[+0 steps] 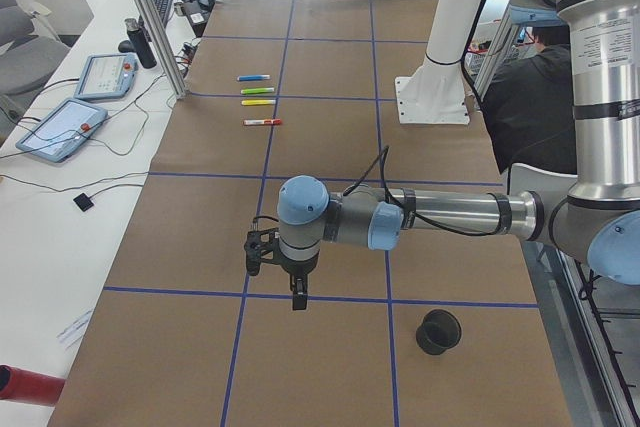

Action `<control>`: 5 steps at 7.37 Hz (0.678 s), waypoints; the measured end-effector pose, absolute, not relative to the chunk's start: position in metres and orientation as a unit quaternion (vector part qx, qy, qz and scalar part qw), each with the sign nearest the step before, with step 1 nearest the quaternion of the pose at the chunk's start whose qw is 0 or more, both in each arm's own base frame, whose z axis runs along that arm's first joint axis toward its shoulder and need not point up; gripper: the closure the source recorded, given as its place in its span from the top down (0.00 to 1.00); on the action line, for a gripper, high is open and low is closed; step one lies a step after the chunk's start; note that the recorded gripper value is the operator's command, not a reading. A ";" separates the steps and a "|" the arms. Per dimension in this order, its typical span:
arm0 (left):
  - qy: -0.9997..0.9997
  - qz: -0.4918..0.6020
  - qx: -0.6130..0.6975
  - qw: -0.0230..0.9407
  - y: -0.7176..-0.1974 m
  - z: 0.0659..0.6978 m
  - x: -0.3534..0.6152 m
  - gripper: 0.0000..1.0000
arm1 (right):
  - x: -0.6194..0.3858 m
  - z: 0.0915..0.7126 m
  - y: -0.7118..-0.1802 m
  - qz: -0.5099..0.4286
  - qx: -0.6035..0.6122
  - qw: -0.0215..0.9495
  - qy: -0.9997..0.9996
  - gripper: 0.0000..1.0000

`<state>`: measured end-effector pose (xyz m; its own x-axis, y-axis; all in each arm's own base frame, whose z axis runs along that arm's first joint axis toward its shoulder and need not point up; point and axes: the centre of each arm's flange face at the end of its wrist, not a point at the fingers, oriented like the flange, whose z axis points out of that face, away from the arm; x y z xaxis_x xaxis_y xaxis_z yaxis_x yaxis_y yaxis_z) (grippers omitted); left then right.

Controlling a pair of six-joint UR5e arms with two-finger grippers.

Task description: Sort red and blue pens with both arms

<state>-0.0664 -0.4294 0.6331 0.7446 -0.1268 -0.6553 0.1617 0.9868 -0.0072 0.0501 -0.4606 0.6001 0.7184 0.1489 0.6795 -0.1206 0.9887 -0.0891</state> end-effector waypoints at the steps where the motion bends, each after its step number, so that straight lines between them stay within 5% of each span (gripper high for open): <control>1: 0.349 -0.077 0.024 0.934 -0.429 0.634 -0.066 1.00 | 0.050 0.601 -0.460 0.073 -0.020 0.927 -0.368 1.00; 5: 0.348 -0.078 0.021 0.934 -0.426 0.639 -0.066 1.00 | 0.050 0.608 -0.455 0.075 -0.026 0.927 -0.368 1.00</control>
<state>-0.0658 -0.4264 0.6389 0.7452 -0.1301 -0.6540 0.1595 0.9871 -0.0146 0.0503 -0.4550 0.6076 0.7183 0.1568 0.6778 -0.1193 0.9876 -0.1021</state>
